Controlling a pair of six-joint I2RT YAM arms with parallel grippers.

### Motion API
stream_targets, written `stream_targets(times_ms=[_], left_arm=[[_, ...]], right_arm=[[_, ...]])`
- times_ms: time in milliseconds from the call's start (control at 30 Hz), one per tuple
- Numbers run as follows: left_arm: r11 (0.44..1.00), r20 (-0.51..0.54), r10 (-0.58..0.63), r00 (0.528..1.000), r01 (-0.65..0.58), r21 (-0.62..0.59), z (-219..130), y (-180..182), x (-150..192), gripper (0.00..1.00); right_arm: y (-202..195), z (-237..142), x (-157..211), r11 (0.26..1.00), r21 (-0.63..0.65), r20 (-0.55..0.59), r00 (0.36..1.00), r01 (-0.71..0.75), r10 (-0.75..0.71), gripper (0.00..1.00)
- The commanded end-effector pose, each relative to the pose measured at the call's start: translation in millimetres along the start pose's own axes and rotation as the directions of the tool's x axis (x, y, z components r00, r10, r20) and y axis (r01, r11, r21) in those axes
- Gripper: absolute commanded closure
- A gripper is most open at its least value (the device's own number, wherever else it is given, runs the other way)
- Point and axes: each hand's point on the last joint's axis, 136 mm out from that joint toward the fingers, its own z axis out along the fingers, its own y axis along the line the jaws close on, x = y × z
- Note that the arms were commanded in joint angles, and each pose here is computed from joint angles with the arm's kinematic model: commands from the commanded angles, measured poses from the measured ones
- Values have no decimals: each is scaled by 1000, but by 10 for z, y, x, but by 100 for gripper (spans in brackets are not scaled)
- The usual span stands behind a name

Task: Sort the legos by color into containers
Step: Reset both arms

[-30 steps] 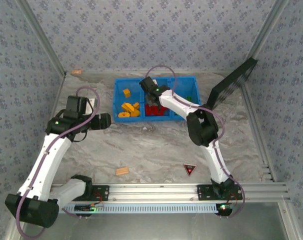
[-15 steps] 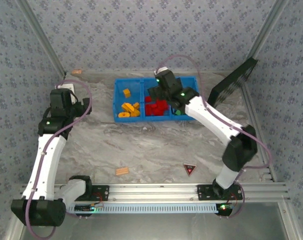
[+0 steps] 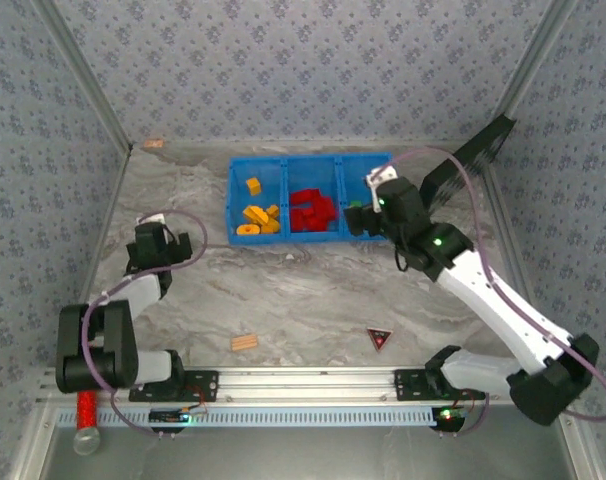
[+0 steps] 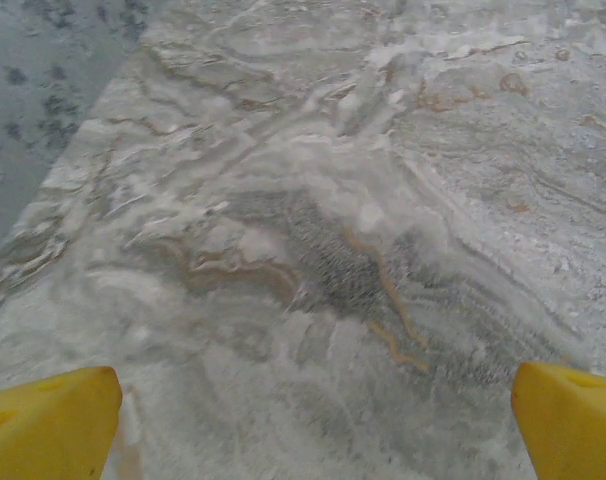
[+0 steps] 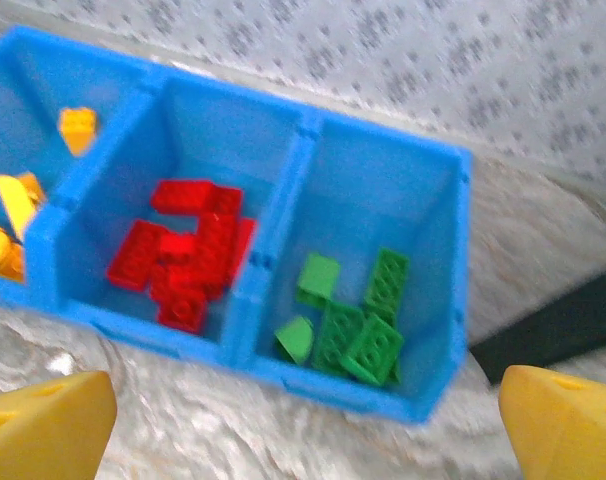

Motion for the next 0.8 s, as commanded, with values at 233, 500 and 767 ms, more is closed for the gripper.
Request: stream_targets(times_ms=[233,500,767], left_arm=[[980,203,-91,975,51,193,113,-362,-890,0],[981,123,-61,991,36,191,73,-353,-710,0],[986,199,-32,980,-2,168,136,-439,-275,0]], right_arm=[[-875,-345,876,931,271,16,968,-244,249,0],[-1034,-136,1223,935,301,184,974,-186,135,0],[-1328,86,1446,908,351,298,947,-229,123,0]])
